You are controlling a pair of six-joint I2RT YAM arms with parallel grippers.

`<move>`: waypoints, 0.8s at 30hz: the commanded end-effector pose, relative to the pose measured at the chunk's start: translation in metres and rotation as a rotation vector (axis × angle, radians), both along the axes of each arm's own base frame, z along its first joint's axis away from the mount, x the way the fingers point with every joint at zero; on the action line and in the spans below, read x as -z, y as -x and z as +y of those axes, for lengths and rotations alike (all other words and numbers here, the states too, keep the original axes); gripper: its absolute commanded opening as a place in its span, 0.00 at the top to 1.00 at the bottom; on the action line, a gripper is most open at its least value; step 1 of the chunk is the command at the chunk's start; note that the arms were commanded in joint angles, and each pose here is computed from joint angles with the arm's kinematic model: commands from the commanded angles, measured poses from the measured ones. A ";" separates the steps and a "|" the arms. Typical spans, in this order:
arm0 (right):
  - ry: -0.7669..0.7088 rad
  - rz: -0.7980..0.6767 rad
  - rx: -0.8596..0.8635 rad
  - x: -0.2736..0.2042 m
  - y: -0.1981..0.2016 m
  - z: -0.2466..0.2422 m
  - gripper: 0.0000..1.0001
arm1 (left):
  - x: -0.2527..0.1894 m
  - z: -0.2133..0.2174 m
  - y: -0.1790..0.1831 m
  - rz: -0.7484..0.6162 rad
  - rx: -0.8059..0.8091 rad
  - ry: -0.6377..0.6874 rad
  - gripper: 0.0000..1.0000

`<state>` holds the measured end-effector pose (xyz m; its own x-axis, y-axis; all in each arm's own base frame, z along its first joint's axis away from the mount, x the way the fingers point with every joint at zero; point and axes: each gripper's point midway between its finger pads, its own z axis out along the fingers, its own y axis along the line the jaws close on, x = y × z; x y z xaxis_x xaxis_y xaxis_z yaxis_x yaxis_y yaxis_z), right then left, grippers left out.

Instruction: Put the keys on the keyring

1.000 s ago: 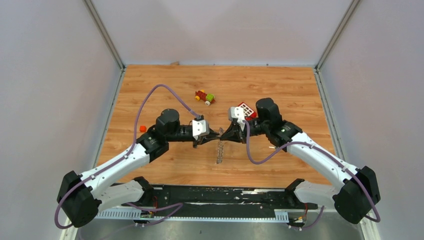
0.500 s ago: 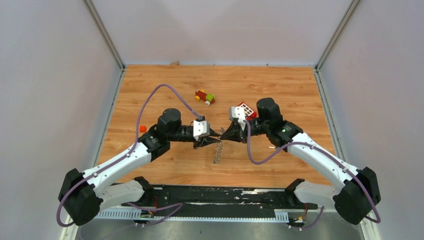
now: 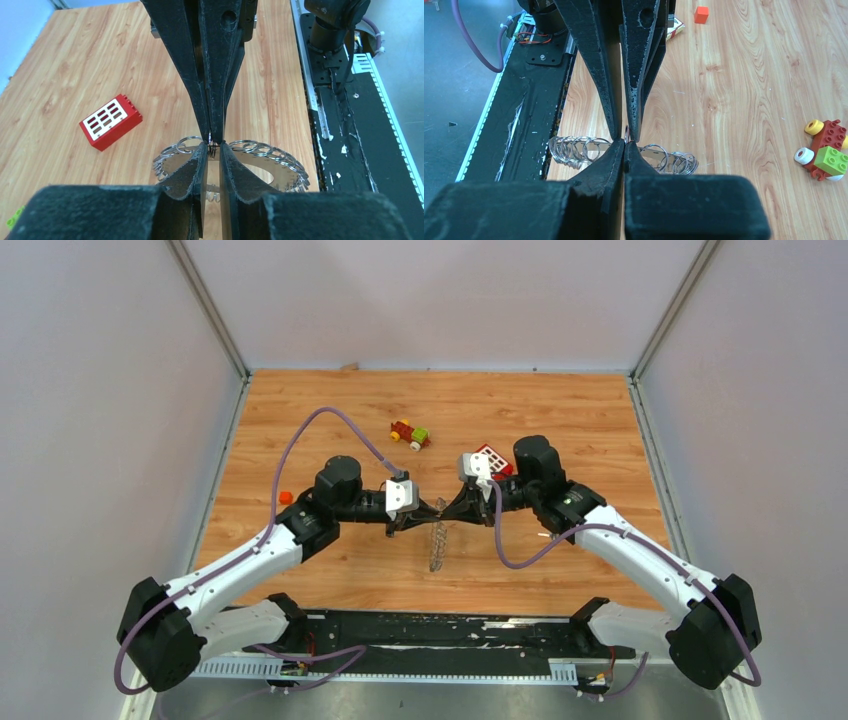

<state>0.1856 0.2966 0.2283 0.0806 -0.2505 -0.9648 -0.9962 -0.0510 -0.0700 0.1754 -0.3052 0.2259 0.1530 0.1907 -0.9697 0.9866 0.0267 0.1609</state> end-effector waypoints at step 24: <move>-0.080 -0.096 -0.016 -0.031 -0.004 0.004 1.00 | -0.007 -0.002 0.002 -0.026 0.030 0.037 1.00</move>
